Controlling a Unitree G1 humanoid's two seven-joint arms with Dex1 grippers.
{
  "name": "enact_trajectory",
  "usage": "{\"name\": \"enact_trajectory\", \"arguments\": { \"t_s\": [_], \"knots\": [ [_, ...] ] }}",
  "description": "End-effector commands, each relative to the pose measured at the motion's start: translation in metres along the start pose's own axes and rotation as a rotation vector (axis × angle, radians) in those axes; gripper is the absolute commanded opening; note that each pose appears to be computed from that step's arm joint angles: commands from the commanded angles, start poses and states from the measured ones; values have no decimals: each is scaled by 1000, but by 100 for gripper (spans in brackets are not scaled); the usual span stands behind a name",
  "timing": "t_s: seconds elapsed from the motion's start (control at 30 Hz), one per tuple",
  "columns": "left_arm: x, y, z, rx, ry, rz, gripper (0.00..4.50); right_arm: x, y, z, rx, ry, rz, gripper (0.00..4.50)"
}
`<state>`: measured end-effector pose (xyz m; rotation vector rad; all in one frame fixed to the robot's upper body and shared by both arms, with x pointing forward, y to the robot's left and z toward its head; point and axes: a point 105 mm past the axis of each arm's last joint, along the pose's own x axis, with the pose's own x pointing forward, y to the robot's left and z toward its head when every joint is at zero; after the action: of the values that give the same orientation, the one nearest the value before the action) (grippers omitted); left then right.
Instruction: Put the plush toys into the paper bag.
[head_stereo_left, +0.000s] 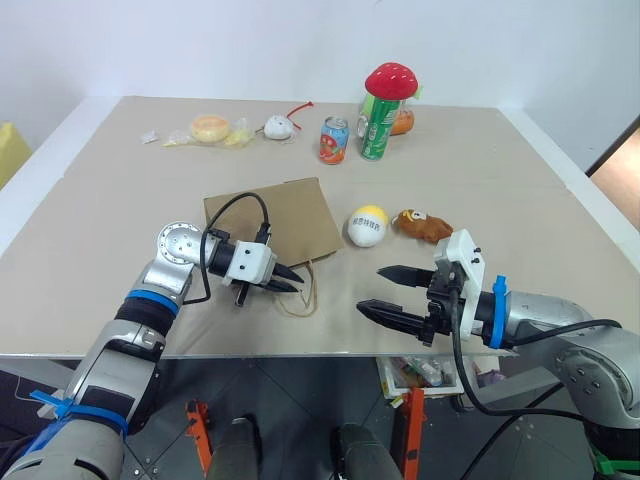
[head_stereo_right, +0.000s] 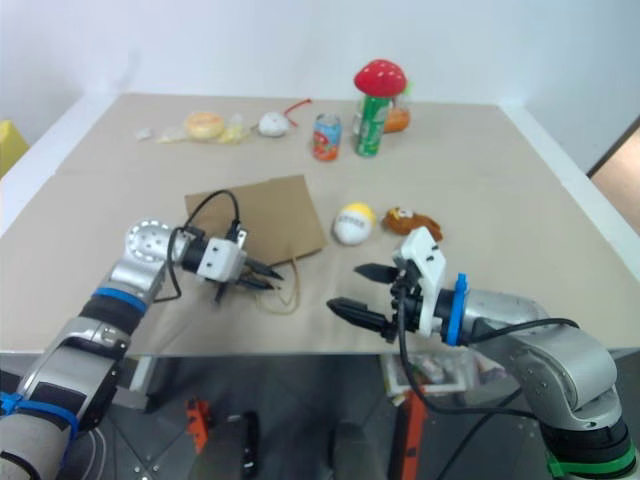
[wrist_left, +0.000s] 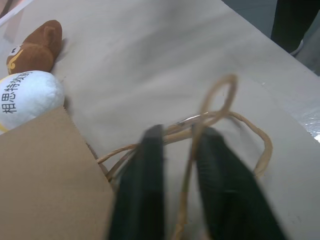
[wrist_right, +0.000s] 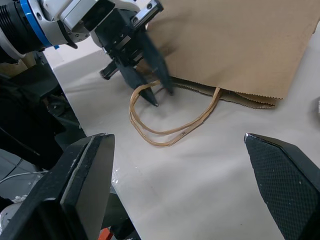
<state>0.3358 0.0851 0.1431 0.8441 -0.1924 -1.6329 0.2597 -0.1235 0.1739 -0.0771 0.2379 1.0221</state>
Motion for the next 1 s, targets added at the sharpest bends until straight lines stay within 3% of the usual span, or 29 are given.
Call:
{"name": "enact_trajectory", "arguments": {
  "t_s": [0.03,0.23,0.43,0.57,0.67,0.73,0.77,0.8,0.83,0.87,0.93,0.97,1.0],
  "knots": [
    [-17,19,23,22,-58,44,12,-4,2,11,-56,-32,-5,450],
    [-30,27,32,-27,-66,70,12,-2,2,15,-67,-39,11,450],
    [-39,51,54,-236,-262,221,12,15,17,21,-64,-81,101,450],
    [-45,58,61,-382,-351,300,12,35,3,24,-32,-112,34,450],
    [-47,53,62,-441,-379,316,0,42,-7,26,-42,-129,-16,376],
    [-48,47,61,-465,-373,325,0,44,-11,32,-57,-154,-32,258],
    [-48,46,61,-475,-376,334,0,46,-13,36,-60,-169,-37,237],
    [-49,46,62,-482,-379,341,0,47,-14,39,-63,-180,-38,185],
    [-49,46,62,-486,-381,347,0,48,-15,40,-65,-187,-38,173],
    [-50,47,65,-483,-386,360,0,51,-15,43,-74,-194,-35,111],
    [-51,51,69,-491,-407,391,0,56,-15,46,-93,-202,-32,37],
    [-52,53,71,-501,-424,413,0,60,-15,47,-99,-208,-32,8],
    [-52,56,73,-513,-439,437,0,63,-14,49,-99,-216,-31,8]
  ]
}}
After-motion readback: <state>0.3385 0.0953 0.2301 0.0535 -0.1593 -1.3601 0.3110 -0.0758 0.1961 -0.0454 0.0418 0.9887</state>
